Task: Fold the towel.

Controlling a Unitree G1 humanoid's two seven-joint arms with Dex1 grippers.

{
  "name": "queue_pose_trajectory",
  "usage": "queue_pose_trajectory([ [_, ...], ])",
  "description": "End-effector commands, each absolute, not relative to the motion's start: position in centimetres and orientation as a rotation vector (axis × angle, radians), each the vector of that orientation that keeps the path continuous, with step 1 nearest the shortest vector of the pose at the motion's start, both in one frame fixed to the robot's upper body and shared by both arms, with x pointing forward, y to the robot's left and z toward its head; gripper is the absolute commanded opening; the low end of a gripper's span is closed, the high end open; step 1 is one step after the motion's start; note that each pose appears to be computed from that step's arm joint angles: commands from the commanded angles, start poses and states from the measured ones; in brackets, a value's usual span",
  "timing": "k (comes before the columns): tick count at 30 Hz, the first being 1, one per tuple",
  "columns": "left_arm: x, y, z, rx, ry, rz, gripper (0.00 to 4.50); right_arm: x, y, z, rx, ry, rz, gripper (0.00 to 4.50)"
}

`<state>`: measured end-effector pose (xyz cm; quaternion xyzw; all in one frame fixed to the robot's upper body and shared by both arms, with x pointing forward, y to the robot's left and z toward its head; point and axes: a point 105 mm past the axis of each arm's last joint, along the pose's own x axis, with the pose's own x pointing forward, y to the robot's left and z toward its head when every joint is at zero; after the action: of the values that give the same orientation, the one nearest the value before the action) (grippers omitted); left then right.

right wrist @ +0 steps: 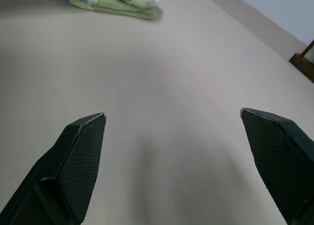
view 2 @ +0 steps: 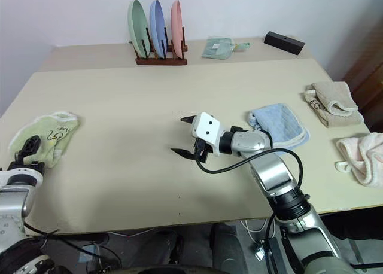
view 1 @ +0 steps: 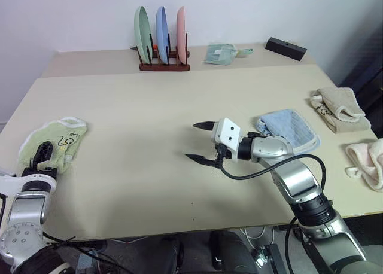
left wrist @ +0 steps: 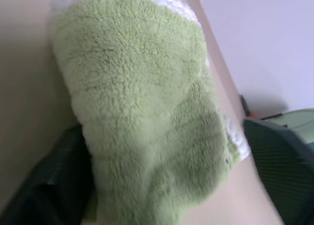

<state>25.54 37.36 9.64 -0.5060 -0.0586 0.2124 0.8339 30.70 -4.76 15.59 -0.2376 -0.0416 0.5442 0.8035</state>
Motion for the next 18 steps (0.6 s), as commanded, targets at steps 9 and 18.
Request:
queue_pose_trajectory([
  [9,20.2,30.9,14.7,-0.478,0.020,-0.018,4.44,31.9,-9.1,17.6,-0.327,-0.062,1.087,4.50],
  [18,28.2,20.1,14.8,0.138,0.069,-0.490,4.44,32.6,-15.0,14.7,-0.321,0.070,0.946,4.50],
])
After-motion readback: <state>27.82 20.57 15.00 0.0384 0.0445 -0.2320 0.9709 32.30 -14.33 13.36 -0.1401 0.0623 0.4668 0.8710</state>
